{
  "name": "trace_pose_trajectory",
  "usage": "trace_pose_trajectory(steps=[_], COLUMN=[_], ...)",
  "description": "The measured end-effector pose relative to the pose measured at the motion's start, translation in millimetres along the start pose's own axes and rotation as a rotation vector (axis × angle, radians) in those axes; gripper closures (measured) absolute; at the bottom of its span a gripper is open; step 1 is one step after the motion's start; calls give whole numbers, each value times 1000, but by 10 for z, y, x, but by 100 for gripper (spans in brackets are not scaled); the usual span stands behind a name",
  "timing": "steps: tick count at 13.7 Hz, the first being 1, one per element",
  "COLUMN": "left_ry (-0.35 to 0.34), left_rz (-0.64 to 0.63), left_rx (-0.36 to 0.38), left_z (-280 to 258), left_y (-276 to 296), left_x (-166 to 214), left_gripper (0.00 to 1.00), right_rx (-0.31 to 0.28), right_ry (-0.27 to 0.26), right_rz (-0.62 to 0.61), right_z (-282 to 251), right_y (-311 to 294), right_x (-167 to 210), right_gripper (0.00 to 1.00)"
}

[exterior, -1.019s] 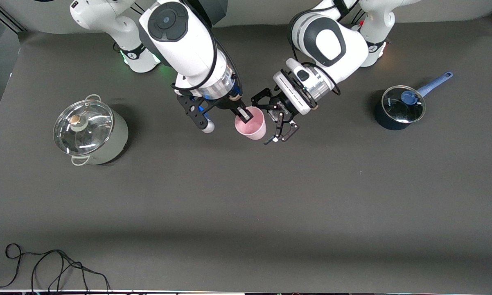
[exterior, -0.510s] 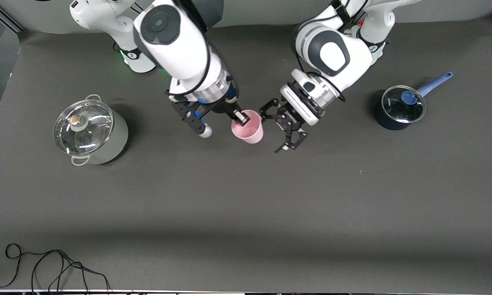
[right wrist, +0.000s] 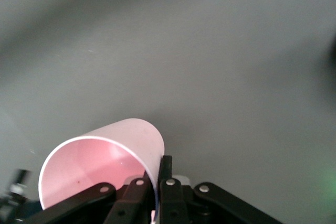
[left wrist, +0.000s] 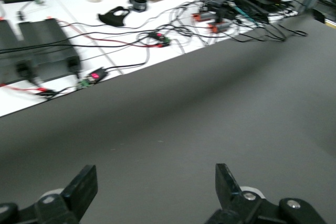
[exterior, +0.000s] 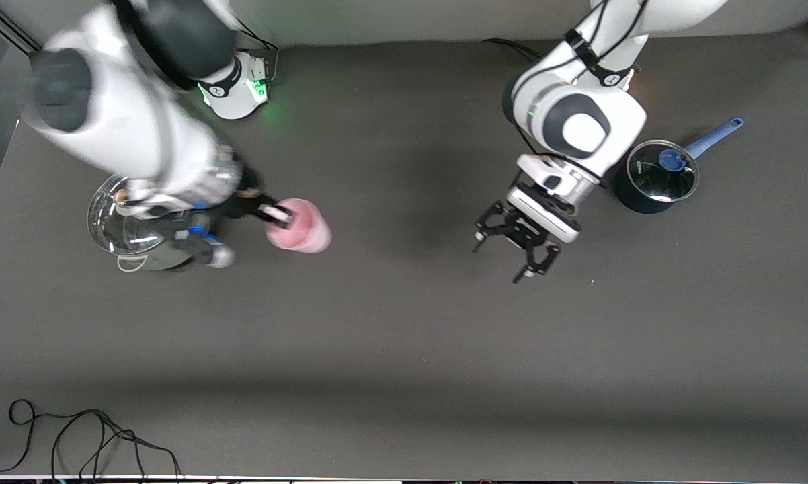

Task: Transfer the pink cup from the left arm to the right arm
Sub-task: 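Carry the cup with the right gripper while the left gripper withdraws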

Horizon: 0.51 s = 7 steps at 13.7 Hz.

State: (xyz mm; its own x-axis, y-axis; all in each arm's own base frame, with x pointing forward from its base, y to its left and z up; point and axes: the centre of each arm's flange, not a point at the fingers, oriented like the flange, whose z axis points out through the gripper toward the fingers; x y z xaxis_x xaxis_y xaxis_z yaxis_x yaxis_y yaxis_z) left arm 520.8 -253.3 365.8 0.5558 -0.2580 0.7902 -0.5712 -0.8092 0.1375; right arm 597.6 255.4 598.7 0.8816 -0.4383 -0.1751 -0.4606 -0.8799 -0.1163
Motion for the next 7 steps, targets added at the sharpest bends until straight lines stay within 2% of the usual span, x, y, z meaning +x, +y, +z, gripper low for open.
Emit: trace_pose_trajectory(steps=[3, 5, 7], left_ry=[2, 1, 2], left_rz=[-43, -54, -73], left_rx=[31, 27, 20], left_z=[-29, -18, -13], left_y=[-302, -324, -283], left_x=[-43, -55, -45], left_gripper=[0, 0, 0], right_rx=[-32, -73, -141], right_ry=[-22, -9, 18], right_rz=[-148, -245, -343], right_z=[-436, -624, -702], right_y=[795, 1212, 1417], right_x=[372, 537, 560], right_gripper=[96, 96, 96])
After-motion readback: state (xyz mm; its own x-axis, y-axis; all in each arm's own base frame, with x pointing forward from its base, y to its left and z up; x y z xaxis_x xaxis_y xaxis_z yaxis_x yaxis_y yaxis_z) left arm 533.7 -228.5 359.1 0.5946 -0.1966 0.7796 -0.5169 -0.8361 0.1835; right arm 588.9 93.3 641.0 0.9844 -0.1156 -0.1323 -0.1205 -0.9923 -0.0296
